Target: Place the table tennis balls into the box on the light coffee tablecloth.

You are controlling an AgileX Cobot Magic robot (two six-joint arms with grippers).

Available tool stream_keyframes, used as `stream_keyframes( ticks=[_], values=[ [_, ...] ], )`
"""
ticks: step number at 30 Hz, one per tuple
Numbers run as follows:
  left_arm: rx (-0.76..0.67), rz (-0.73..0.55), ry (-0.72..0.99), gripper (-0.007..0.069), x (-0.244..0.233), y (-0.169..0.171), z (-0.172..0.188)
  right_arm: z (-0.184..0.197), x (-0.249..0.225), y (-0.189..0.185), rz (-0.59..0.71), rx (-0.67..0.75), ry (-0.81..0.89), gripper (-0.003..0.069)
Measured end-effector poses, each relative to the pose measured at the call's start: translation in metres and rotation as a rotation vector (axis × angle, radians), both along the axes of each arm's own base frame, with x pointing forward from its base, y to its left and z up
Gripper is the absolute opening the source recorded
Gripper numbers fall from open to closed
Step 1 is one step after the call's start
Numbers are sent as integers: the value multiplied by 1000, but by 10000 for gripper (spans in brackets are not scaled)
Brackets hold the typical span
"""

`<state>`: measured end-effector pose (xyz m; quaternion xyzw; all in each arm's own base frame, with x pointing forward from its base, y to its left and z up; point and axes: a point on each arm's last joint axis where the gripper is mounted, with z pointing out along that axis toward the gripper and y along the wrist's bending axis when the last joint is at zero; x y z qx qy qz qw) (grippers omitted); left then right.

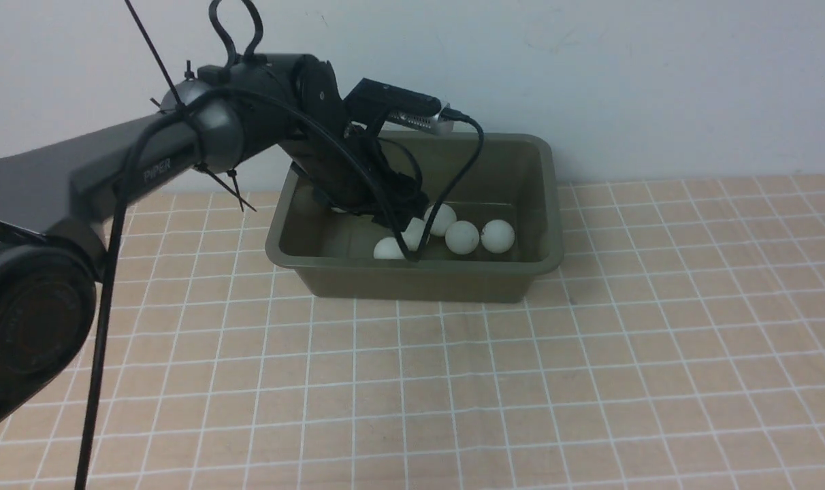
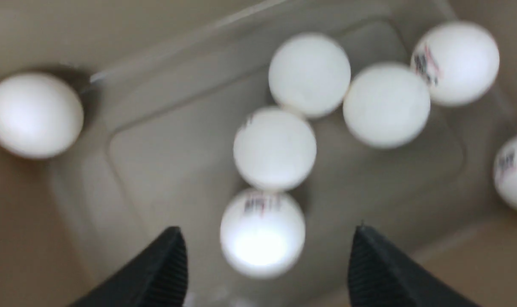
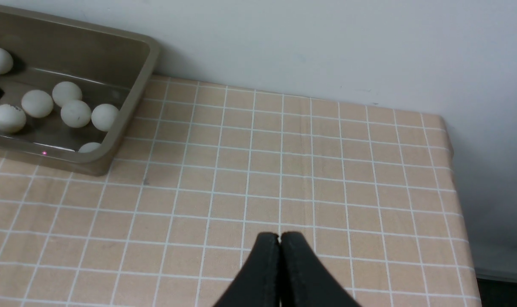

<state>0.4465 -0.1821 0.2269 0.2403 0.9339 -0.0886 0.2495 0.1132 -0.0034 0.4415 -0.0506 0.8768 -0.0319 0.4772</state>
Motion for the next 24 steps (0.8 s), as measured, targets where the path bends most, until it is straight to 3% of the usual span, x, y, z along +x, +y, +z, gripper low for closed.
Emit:
stream_keyframes(
  ticks=[5, 8, 13, 16, 20, 24],
  values=[
    [118, -23, 11, 46, -25, 18, 55, 0, 0, 2, 25, -5, 0, -18],
    [145, -1, -21, -50, -50, 31, 100, 0, 0, 8, 88, -27, -1, -18],
    [48, 16, -159, -69, -98, 46, 164, -4, 1, 18, 189, -51, -3, -18],
    [-17, 4, -251, -69, -129, 55, 178, -16, 3, 20, 212, -57, -9, -18],
    [-57, 3, -356, -69, -183, 76, 178, -49, 7, 21, 211, -57, -18, -18],
    [-76, 16, -409, -69, -249, 102, 138, -101, 12, 24, 195, 8, -64, -18]
  ],
)
